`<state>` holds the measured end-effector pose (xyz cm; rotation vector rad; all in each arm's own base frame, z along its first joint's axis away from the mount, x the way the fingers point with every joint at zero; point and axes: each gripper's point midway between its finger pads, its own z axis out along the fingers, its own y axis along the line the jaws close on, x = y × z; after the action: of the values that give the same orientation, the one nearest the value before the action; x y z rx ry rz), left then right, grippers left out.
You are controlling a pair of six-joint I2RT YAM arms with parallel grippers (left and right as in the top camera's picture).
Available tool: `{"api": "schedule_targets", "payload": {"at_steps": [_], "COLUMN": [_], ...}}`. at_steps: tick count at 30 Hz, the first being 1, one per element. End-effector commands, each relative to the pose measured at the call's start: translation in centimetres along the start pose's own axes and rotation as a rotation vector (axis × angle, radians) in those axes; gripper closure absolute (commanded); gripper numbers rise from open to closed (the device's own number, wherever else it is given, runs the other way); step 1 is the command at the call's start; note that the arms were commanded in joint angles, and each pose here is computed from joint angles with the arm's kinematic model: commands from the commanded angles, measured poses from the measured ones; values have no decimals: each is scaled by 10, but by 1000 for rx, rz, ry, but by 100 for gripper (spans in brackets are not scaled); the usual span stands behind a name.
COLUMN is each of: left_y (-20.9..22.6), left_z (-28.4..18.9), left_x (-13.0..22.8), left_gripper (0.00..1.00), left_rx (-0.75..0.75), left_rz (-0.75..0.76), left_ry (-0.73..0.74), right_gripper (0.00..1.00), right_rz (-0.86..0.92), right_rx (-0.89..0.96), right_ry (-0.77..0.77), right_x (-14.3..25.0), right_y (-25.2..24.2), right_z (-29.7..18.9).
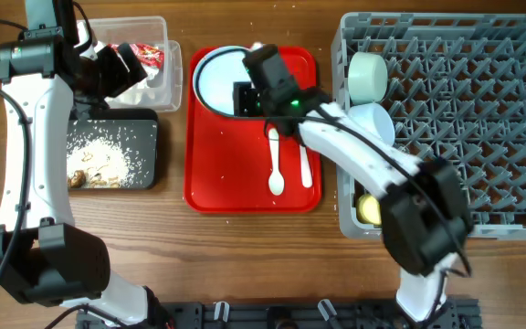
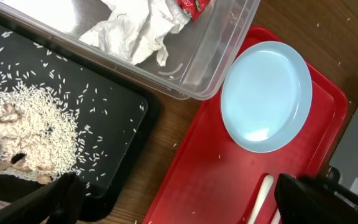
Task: Sort waste into correct bins and load items into the dishwasher rack
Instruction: 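Reach the right gripper to the light-blue plate and grasp its edge, then lift the light-blue plate and stand it upright in the rack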
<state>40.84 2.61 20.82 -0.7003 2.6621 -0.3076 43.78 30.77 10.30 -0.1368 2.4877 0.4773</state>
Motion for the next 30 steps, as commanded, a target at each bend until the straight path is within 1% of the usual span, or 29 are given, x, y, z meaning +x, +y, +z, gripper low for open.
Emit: {"api": "schedule_targets", "payload": {"at_steps": [1,2,4,7,11,13,15,16,17,18,21,22,23,24,25,27,29,30], "left_y": [1,1,1,1,1,1,1,1,1,1,1,1,1,1,1,1,1,1], "left_z": [-6,-6,-6,-6,-6,-6,-6,-6,-6,-6,-6,-6,-6,-6,-6,-6,-6,-6], "left_x": [-4,-4,-4,-4,-4,-4,-4,-4,-4,-4,-4,-4,-4,-4,-4,-4,-4,-4], "left_gripper": [0,0,0,0,0,0,0,0,0,0,0,0,0,0,0,0,0,0], "left_rx": [0,0,0,0,0,0,0,0,0,0,0,0,0,0,0,0,0,0], "left_rz": [0,0,0,0,0,0,0,0,0,0,0,0,0,0,0,0,0,0], "left_ry": [-20,-19,-20,-20,-20,-19,-19,-20,-20,-20,-20,-20,-20,-20,-20,-20,-20,-19], "right_gripper": [49,51,51,52,57,64,73,80,92,95,95,91,91,91,96,96,96,96], "right_rz": [148,182,222,244,264,264,264,266,269,271,257,260,245,220,211,191,113,72], "right_rx": [83,105,129,138,155,157,169,148,109,76,65,65,43,22,16,4,-14,14], "right_ry": [-19,-4,16,24,41,44,80,105,139,170,242,285,296,295,289,278,242,210], "right_x": [-8,-3,5,14,23,24,32,37,42,47,63,72,73,71,67,51,19,0], "right_y": [-34,-46,-61,-67,-73,-73,-76,-72,-65,-58,-57,-57,-53,-50,-49,-42,-33,-34], "right_z": [31,40,55,71,80,80,79,79,79,79,75,72,72,72,71,64,44,28]}}
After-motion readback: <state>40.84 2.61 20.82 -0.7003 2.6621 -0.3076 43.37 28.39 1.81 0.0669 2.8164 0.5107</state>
